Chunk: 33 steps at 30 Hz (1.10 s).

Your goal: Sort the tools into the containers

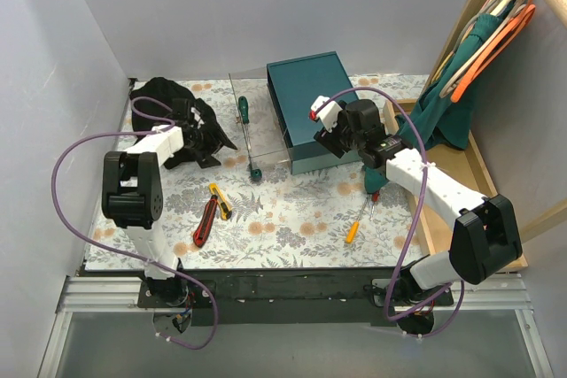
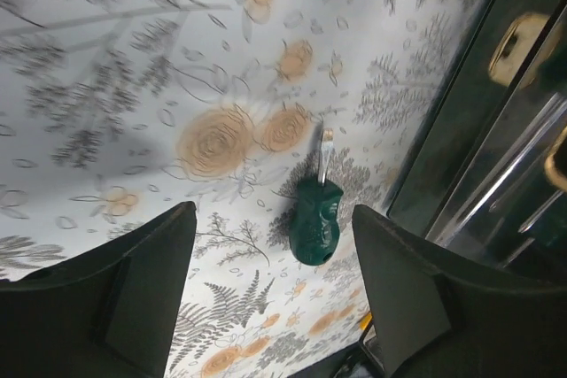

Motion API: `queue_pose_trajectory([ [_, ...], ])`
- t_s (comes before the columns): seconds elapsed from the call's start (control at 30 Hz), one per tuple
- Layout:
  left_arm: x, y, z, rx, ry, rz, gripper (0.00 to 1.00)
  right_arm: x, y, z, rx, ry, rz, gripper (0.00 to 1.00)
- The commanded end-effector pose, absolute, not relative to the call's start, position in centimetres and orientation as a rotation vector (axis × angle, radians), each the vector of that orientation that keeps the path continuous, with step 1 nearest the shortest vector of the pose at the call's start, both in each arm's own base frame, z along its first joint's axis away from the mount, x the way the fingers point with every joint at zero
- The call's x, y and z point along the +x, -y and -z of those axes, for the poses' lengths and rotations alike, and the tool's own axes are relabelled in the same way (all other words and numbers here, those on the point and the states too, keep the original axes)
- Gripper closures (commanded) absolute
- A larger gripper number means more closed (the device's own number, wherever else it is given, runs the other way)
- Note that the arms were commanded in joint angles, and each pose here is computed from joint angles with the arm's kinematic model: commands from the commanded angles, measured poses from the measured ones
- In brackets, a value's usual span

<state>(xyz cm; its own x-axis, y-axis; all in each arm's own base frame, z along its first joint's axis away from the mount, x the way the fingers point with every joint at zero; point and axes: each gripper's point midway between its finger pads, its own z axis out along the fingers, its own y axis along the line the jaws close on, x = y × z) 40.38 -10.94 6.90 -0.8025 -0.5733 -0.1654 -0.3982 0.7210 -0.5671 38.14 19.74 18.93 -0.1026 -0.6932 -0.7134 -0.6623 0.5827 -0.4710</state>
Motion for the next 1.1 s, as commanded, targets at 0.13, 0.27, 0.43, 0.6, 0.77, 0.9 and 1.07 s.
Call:
queue_pose_trajectory([
  [0.13, 38.6, 17.9, -7.0, -0.427, -2.723, 0.850, 0.29, 39.7, -19.4, -21.8, -1.015, -1.760, 0.061, 0.25],
  [0.27, 37.4, 18.1, -5.4, -0.459, -2.781, 0.846, 0.30, 39.6, -19.6, -21.8, -1.010, -1.761, 0.046, 0.25],
  [0.43, 35.7, 17.3, -3.4, -0.519, -2.857, 0.774, 0.30, 39.5, -19.7, -21.9, -0.988, -1.765, 0.026, 0.25],
  [0.6, 33.9, 14.1, -1.4, -0.596, -2.943, 0.479, 0.32, 39.5, -20.0, -21.7, -0.980, -1.771, 0.005, 0.24],
  [0.77, 33.6, 12.0, -0.7, -0.668, -2.939, 0.381, 0.33, 39.9, -20.1, -22.5, -0.969, -1.756, 0.009, 0.24],
  [0.9, 33.6, 10.6, -0.5, -0.725, -2.928, 0.327, 0.35, 39.9, -20.0, -22.8, -0.967, -1.752, 0.016, 0.24],
  [1.07, 33.7, 9.9, -0.6, -0.738, -2.915, 0.322, 0.36, 39.8, -19.8, -22.6, -0.966, -1.754, 0.021, 0.24],
])
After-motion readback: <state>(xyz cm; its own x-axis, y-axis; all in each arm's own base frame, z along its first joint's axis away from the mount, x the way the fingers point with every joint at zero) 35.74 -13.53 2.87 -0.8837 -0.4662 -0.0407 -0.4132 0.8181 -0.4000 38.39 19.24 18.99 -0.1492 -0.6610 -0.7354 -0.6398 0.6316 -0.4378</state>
